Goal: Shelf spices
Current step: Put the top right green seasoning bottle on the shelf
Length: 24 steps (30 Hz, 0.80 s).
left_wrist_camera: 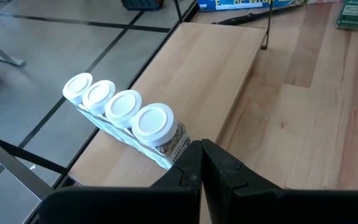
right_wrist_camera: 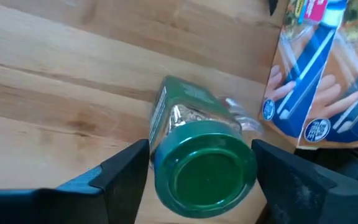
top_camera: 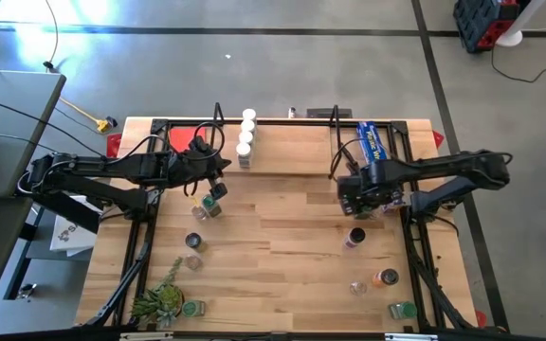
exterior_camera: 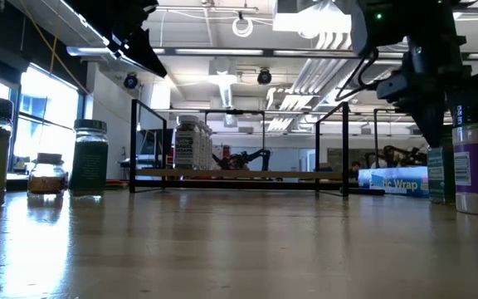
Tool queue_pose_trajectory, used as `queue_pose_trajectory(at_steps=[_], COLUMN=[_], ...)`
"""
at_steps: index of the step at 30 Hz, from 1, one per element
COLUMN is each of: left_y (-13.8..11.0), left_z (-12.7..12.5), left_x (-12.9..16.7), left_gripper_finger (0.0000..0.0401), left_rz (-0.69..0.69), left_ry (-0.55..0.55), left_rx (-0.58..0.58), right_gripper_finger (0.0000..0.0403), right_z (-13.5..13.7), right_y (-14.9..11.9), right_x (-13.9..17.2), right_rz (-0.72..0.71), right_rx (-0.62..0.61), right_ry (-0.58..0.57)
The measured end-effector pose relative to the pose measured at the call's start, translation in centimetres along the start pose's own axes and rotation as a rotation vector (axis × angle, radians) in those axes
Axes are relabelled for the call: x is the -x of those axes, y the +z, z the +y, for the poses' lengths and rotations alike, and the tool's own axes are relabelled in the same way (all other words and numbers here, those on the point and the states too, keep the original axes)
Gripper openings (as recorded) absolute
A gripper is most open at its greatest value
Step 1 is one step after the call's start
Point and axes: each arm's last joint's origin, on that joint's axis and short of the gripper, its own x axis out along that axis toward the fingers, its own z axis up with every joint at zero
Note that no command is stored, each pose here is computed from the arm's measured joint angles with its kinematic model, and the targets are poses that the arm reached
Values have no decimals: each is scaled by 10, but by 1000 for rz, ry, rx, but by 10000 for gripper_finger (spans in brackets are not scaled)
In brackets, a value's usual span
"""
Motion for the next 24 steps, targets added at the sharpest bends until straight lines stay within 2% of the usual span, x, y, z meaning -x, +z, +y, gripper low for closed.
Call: queue_pose_trajectory(at_steps=[3, 6, 9, 11, 16, 20, 24], left_y=[0, 0, 1, 2, 2, 2, 2], left_z=[0, 0, 0, 0, 0, 0, 0], left_x=[0, 0, 0, 0, 0, 0, 0], left_gripper_finger=[0, 0, 0, 0, 0, 0, 0], left_rz=[0, -4, -13, -19, -20, -20, -20], left_ry=[0, 0, 0, -1, -1, -1, -1], left_rx=[0, 2, 7, 11, 11, 11, 12], right_gripper_finger=[243, 194, 190, 190, 190, 190, 190], right_z=[1, 2, 9, 19, 55, 93, 123], right_y=[0, -1, 1, 4, 19, 48, 93], right_x=[-1, 2, 16, 34, 91, 128, 148], right_rz=[20, 47, 42, 0, -181, -344, -424], right_rx=[16, 74, 174, 279, 657, 878, 1084], right_ry=[6, 31, 98, 194, 349, 272, 184])
